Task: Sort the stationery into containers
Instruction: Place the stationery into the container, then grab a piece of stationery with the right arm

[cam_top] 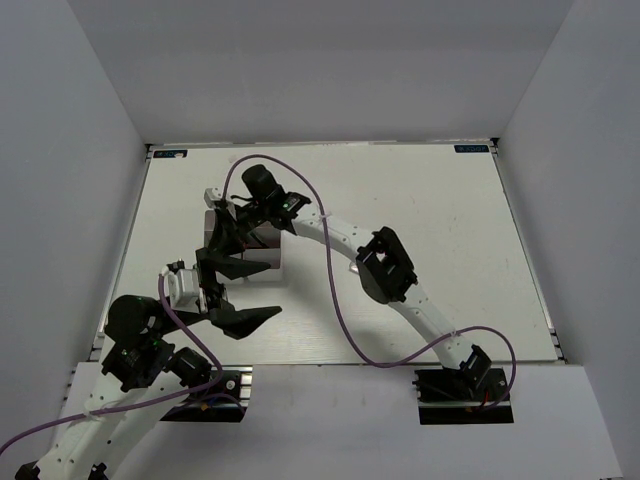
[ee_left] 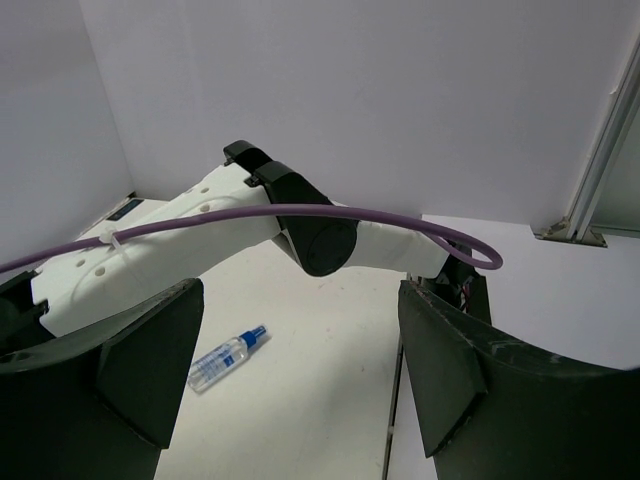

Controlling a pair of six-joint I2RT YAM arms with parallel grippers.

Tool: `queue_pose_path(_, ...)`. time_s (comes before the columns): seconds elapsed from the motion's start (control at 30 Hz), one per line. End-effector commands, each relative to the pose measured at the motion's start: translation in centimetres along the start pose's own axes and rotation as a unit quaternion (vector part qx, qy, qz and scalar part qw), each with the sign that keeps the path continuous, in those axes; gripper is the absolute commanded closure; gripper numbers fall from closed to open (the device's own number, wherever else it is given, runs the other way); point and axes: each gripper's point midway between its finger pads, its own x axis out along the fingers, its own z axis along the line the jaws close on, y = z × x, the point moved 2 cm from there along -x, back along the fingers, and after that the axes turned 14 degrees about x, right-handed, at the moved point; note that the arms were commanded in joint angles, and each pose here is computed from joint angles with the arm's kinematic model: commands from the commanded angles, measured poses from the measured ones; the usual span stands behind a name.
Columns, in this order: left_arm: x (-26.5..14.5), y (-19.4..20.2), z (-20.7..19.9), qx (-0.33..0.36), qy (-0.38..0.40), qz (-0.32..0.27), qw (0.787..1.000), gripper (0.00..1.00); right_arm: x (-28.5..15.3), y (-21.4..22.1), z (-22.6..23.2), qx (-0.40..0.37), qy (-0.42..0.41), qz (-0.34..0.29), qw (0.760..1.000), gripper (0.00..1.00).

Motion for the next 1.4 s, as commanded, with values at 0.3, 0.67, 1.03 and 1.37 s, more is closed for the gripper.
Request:
queue_pose_path(0.3, 0.0, 0.9, 0.5, -0.005, -0.011, 0.018, 1.000, 0.12, -10.3, -9.4, 1.6, -0.048, 0.220, 0.016, 0.974, 0.59)
queue_pose_path(0.67, 0.0, 2.5, 1.4, -0.036, -0.040, 0.069, 0.996, 0.12, -29.6, 1.0, 7.7, 0.100, 0.539, 0.101, 0.830, 0.35)
queue_pose_path(1.03, 0.0, 2.5, 1.1, -0.037, -0.030, 0.068, 0.997, 0.12, -34.0, 12.0, 10.5, 0.230, 0.550, 0.277, 0.754, 0.25)
queue_pose_path(1.37, -0.5, 2.3, 0.6, -0.039, -0.031, 0.065, 0.997, 0.12, -32.0, 16.8, 8.6, 0.298, 0.500, 0.330, 0.743, 0.24)
